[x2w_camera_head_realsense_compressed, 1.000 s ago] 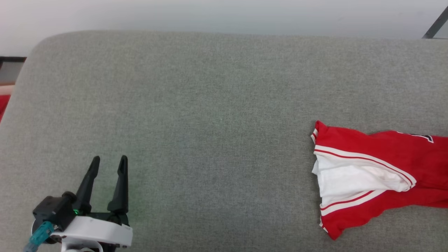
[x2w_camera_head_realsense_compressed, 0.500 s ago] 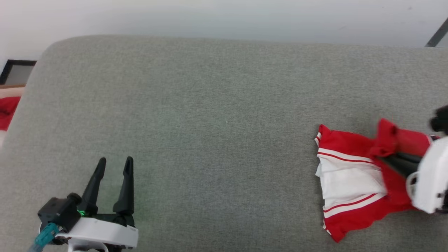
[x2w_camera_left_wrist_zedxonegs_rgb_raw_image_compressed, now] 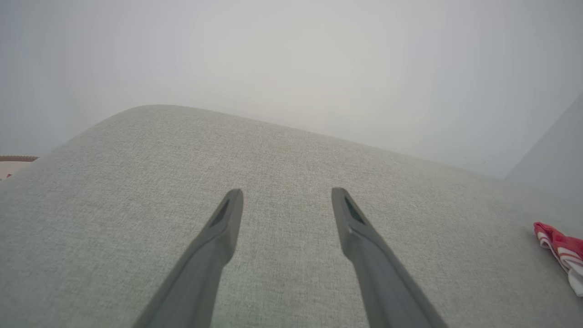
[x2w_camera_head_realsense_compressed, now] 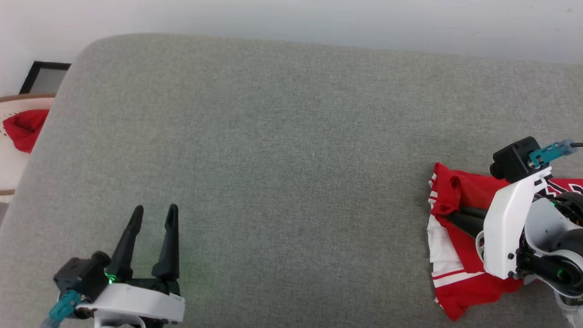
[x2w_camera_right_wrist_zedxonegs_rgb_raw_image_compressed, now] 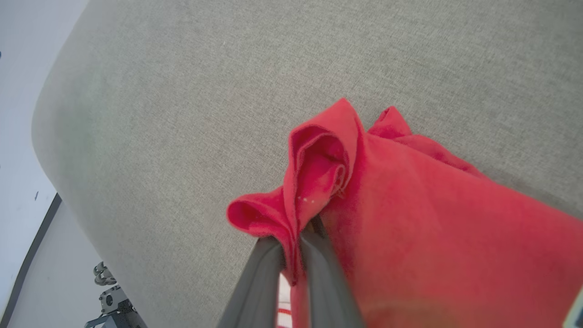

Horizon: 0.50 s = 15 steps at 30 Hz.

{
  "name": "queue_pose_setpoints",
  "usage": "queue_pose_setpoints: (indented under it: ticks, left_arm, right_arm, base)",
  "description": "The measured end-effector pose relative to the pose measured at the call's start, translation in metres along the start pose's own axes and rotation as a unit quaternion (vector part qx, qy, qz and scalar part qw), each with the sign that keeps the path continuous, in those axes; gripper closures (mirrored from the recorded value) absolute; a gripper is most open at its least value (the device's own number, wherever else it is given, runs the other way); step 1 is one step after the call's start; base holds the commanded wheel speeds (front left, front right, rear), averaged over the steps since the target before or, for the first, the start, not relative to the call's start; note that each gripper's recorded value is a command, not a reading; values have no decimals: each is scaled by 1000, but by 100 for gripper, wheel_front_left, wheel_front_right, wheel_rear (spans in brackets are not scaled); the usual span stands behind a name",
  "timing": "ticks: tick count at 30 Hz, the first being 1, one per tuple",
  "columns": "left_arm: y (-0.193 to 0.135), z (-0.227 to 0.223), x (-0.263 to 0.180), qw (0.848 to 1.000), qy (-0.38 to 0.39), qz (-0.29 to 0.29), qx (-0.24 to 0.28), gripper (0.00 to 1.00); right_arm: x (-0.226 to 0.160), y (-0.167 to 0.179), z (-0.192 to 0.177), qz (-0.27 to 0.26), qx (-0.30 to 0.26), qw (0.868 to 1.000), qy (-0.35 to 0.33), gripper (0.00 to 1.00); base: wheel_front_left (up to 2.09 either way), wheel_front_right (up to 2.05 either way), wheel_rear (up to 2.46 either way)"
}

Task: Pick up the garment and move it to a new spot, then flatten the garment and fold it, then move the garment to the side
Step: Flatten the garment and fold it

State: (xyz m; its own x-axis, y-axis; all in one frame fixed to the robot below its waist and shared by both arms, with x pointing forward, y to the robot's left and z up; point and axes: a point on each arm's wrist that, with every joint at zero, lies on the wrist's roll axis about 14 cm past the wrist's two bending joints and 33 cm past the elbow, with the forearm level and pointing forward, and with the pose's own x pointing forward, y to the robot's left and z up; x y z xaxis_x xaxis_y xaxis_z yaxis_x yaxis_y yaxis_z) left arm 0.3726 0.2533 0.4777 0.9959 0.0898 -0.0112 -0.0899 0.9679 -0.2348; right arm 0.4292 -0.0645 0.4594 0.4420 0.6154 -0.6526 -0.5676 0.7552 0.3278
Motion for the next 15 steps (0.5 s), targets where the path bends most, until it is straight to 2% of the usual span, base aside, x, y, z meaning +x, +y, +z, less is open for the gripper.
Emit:
queue_pose_setpoints:
  ticks: [9, 10, 12, 13, 15]
  left_arm:
    - [-1, 1, -1, 1000, -2, 1, -3, 0]
    - [-1, 1, -2, 1000, -2, 0, -3, 0]
    - [-1, 1, -1, 1000, -2, -1, -3, 0]
    - [-2, 2, -1, 1000, -3, -2, -3, 0]
    - [-3, 2, 0, 1000, -3, -5, -2, 0]
  right_arm:
    - [9, -5, -8, -8, 3, 1000, -1, 98]
    - [10, -5, -10, -8, 4, 1000, 0, 90]
    - [9, -5, -10, -8, 6, 1000, -4, 21]
    - [7, -4, -9, -8, 9, 1000, -9, 0]
    - [4, -3, -5, -3, 19, 1000, -22, 0]
  base:
    - [0, 0, 0]
    - [0, 0, 0]
    - [0, 0, 0]
    - [0, 0, 0]
    - [0, 0, 0]
